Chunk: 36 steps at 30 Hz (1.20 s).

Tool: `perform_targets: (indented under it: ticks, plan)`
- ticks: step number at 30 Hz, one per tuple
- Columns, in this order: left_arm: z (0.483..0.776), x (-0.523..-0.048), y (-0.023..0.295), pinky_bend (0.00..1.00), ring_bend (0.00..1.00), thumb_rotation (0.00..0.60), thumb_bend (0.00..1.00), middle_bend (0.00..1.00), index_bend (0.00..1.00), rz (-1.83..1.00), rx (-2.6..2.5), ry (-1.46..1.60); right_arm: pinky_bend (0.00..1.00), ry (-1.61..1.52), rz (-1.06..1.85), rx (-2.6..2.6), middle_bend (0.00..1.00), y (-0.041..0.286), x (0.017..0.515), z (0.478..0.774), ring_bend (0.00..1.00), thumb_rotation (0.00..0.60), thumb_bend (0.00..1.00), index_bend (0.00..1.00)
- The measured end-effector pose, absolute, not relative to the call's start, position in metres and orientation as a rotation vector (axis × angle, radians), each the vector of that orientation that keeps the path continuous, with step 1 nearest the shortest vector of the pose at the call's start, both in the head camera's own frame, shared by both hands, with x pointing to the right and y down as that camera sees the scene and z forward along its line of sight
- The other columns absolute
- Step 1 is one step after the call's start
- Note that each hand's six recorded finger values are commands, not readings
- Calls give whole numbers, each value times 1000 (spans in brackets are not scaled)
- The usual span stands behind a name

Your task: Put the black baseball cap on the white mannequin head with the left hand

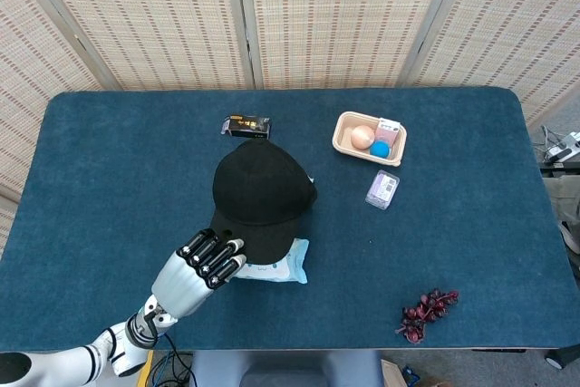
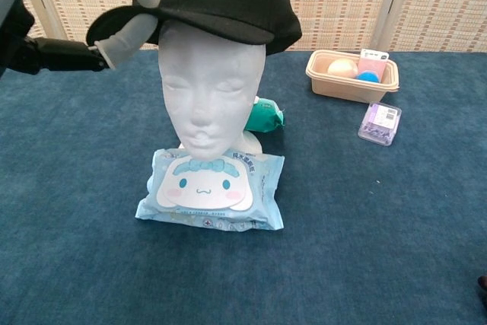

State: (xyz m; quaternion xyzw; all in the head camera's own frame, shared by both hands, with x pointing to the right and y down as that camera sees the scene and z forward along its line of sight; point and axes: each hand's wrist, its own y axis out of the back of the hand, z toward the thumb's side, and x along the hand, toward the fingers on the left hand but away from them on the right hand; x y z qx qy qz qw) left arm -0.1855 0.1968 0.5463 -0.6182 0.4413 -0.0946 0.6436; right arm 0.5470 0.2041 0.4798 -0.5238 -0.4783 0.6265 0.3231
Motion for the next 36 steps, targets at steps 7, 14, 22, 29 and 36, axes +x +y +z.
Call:
perform_targets:
  ticks: [7,14,22,29,36]
  plan:
    - [551,-185,201,491,411,600,464,519,681,-218,-1422,978,383,-1256,1645,-1373,356,204,547,480,307,600,96,326]
    - [558,-185,204,476,411,600,464,510,669,-236,-1437,951,383,-1259,1645,-1373,356,204,547,480,307,600,96,326]
    - [564,-188,208,464,410,600,464,501,649,-255,-1454,925,383,-1259,1646,-1372,356,204,547,480,307,600,96,326]
    - [566,-192,212,449,391,600,456,485,622,-254,-1476,899,383,-1259,1648,-1372,356,203,547,480,307,600,96,326]
    - [569,-197,215,441,381,600,385,469,521,-261,-1490,881,383,-1261,1649,-1372,356,203,547,480,307,600,96,326]
